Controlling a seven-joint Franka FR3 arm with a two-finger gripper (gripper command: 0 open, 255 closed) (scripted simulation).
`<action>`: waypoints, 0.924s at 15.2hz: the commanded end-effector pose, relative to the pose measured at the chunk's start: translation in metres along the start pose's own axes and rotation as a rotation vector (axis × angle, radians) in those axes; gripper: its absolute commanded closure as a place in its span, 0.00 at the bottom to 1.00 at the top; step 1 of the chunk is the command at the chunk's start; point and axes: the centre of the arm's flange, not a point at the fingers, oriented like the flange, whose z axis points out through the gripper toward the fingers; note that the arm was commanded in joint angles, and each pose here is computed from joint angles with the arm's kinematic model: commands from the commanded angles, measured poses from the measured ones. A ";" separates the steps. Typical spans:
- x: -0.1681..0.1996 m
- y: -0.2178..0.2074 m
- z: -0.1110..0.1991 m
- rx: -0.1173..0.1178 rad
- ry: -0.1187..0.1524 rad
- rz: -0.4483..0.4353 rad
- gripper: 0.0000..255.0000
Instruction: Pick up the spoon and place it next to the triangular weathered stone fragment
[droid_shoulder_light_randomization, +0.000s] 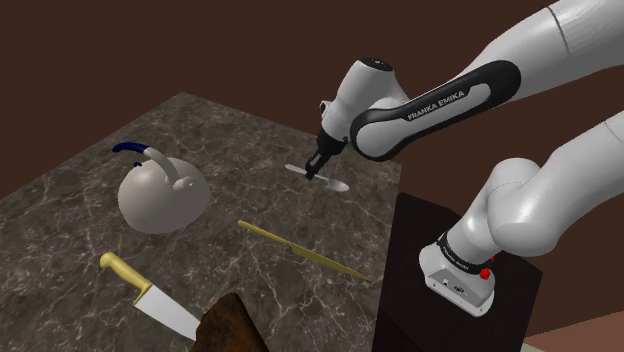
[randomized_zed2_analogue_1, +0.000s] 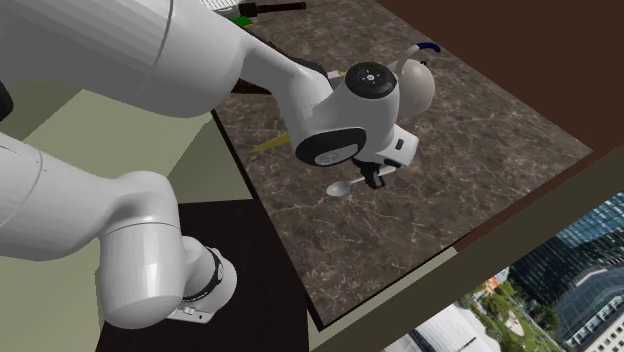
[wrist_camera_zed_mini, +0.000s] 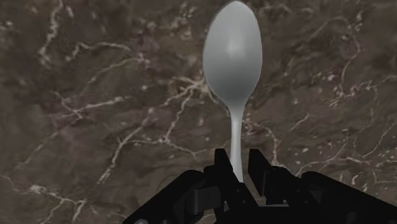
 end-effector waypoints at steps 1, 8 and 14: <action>0.002 -0.001 -0.011 0.000 -0.001 0.000 1.00; 0.010 -0.005 -0.046 0.000 -0.001 0.000 1.00; 0.017 -0.009 -0.077 0.000 -0.001 0.000 1.00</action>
